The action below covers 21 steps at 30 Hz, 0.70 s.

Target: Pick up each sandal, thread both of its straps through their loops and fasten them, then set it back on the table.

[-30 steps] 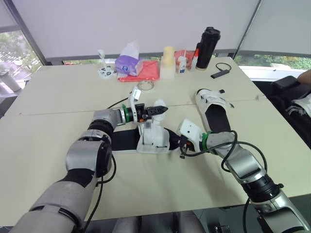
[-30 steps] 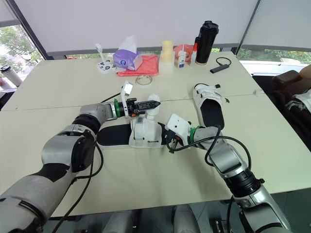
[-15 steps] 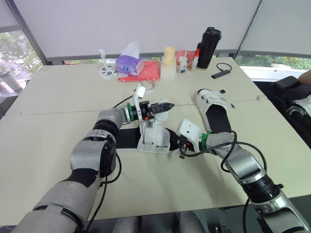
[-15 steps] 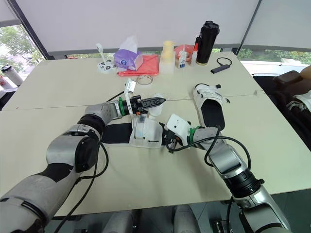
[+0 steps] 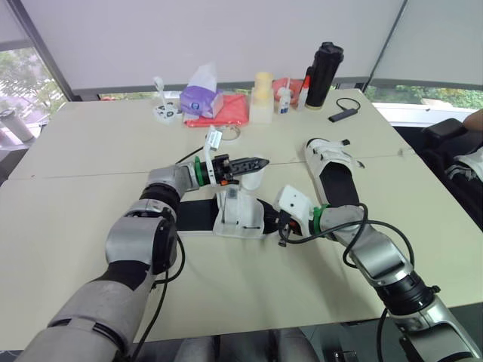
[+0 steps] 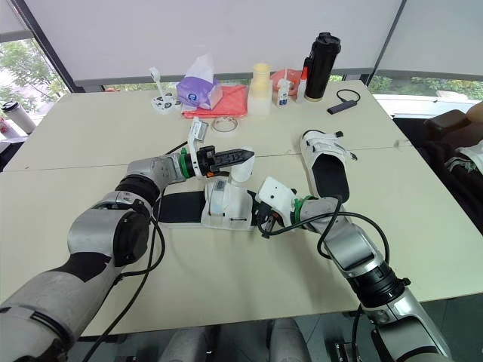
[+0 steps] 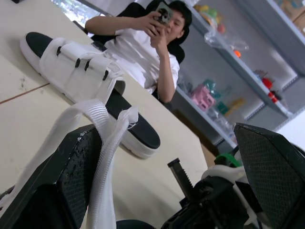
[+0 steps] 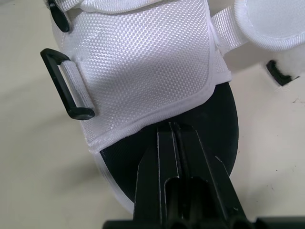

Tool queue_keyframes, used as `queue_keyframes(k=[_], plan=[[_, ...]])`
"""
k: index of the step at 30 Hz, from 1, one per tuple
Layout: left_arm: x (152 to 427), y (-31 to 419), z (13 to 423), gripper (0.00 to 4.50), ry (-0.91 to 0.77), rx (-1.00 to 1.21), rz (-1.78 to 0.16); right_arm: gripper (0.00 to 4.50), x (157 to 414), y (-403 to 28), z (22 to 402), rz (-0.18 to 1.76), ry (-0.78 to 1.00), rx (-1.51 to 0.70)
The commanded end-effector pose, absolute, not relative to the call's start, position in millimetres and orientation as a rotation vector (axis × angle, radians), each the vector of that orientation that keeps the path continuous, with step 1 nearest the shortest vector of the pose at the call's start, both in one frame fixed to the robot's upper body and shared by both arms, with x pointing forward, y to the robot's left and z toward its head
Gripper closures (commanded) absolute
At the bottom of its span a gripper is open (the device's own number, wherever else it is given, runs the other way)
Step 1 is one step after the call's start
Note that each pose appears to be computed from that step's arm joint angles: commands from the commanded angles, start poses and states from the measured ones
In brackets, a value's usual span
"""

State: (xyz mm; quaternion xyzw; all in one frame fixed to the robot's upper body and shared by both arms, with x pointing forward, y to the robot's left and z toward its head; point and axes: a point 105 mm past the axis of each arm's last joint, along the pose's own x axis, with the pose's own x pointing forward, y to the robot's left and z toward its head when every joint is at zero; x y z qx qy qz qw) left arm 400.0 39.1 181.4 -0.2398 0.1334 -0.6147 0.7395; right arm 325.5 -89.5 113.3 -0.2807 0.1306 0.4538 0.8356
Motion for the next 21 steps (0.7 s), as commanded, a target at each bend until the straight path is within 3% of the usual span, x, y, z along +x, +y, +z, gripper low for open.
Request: queue_keyframes(k=[1, 4, 9, 15, 21], plan=[[401, 39, 191, 0.57, 0.264, -0.477, -1.359, 4.5, 322, -85, 117, 0.975, 0.252, -0.597], [402, 39, 190, 1.82, 0.263, -0.466, -1.355, 4.5, 323, -85, 117, 0.974, 0.251, -0.597], [403, 40, 192, 4.46, 0.248, -0.467, -1.352, 4.5, 323, -85, 117, 0.972, 0.251, -0.597], [397, 47, 195, 4.46, 0.215, -0.395, -1.416, 4.5, 323, -85, 117, 0.972, 0.251, -0.598], [378, 60, 196, 4.46, 0.069, -0.115, -1.535, 4.5, 322, -85, 117, 0.97, 0.252, -0.595]])
